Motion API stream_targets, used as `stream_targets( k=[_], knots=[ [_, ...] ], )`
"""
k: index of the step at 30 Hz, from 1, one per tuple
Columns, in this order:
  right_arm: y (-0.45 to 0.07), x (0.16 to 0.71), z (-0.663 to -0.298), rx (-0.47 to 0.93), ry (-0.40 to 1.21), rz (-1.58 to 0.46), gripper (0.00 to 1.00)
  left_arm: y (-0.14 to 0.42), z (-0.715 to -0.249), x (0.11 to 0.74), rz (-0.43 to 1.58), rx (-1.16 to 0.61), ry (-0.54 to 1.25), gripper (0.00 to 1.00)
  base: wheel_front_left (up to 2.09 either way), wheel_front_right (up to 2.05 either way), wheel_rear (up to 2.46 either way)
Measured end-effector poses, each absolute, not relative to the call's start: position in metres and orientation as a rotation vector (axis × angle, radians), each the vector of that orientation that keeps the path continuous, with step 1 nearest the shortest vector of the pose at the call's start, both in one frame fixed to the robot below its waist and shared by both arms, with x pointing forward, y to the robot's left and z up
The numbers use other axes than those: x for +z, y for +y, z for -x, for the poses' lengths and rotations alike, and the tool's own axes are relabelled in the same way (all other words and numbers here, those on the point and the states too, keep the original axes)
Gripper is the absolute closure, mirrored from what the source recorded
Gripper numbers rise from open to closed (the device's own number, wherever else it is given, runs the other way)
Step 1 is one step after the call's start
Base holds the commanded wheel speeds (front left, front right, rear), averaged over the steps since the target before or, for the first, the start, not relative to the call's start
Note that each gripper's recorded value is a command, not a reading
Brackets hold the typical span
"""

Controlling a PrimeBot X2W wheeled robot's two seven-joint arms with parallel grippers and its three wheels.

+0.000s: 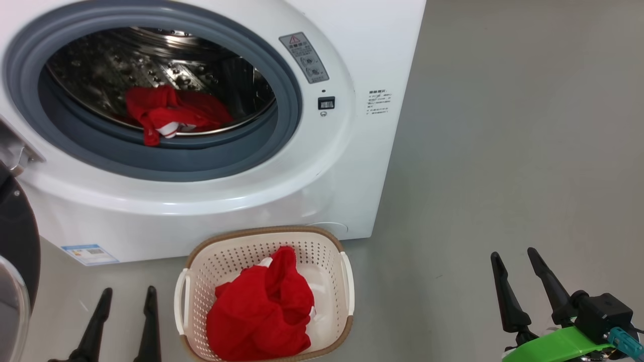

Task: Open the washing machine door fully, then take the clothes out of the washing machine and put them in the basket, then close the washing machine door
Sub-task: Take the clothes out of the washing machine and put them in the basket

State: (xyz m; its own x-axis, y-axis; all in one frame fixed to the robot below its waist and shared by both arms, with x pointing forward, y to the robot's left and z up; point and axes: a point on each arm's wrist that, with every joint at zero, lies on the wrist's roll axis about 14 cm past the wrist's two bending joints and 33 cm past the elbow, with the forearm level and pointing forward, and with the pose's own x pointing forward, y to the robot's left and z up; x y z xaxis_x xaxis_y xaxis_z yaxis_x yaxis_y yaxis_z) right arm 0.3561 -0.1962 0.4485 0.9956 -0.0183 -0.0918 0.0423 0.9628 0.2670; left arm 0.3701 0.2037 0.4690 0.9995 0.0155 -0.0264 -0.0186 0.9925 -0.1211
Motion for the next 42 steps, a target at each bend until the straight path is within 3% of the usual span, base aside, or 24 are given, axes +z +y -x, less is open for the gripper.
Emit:
stream_targets(
  k=[7, 23, 42],
  knots=[
    [-0.192, 0.440, -0.361, -0.029, 0.115, -0.280, 0.00, 0.190, -0.395, 0.460, 0.036, -0.056, 0.055, 0.00, 0.00, 0.00, 0.00],
    [-0.181, 0.421, -0.402, -0.009, 0.147, -0.313, 0.00, 0.152, -0.538, 0.448, -0.233, -0.231, 0.141, 0.00, 0.00, 0.00, 0.00],
    [-0.191, 0.403, -0.423, -0.045, 0.171, -0.334, 0.00, 0.153, -0.635, 0.422, -0.512, -0.190, 0.384, 0.00, 0.00, 0.00, 0.00]
  ],
)
